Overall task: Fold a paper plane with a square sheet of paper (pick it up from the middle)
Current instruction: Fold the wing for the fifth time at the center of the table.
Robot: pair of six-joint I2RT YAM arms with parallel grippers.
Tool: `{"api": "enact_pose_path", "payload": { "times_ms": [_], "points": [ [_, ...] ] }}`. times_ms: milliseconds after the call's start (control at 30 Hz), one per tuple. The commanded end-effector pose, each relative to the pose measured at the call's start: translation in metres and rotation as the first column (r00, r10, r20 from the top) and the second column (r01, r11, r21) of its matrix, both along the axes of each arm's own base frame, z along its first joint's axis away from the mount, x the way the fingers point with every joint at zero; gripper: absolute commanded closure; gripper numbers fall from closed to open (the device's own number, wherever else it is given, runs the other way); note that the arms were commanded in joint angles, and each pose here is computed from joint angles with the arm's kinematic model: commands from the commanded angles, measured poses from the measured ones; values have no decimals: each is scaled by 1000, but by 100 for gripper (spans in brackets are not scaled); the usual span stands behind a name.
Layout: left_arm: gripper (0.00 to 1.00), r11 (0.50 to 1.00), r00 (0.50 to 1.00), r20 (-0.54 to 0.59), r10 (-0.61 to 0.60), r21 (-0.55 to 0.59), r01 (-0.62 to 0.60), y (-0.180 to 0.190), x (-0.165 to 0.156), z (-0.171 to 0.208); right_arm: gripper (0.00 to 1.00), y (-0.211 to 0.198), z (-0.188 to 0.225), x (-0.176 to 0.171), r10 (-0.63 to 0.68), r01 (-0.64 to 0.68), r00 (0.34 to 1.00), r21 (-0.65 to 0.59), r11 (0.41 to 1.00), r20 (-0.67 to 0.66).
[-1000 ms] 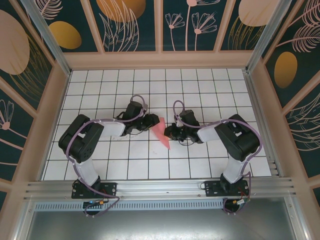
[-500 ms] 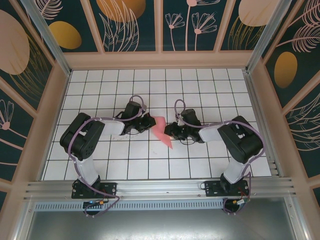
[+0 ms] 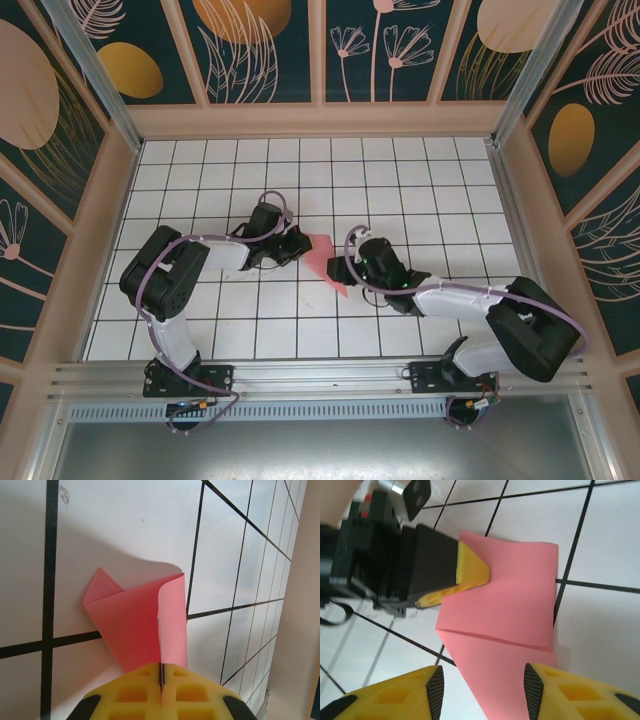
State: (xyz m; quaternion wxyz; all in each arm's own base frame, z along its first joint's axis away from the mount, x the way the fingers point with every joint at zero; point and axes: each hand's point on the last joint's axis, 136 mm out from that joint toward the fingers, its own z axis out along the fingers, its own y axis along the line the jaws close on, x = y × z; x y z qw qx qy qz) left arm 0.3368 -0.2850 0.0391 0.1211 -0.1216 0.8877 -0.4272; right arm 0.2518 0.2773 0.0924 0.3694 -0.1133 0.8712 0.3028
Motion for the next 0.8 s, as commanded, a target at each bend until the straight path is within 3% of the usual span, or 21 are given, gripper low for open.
{"api": "enact_pose_path", "payload": {
  "times_ms": [0, 233, 367, 767],
  "points": [
    [100, 1000, 1000, 11, 1, -16, -1, 0, 0, 14, 49, -5, 19, 12, -17, 46, 974, -124, 991, 226],
    [100, 1000, 1000, 17, -4, -8, 4, 0, 2, 16, 50, 16, 25, -5, 162, -31, 905, -318, 947, 394],
    [100, 1000, 1000, 12, -4, -4, 4, 0, 1, 14, 53, 23, 9, -14, 260, -108, 899, -397, 911, 352],
    [100, 1000, 1000, 5, -9, 4, 8, 1, -1, 12, 54, 16, -7, -27, 339, -168, 876, -442, 881, 343]
  ]
}}
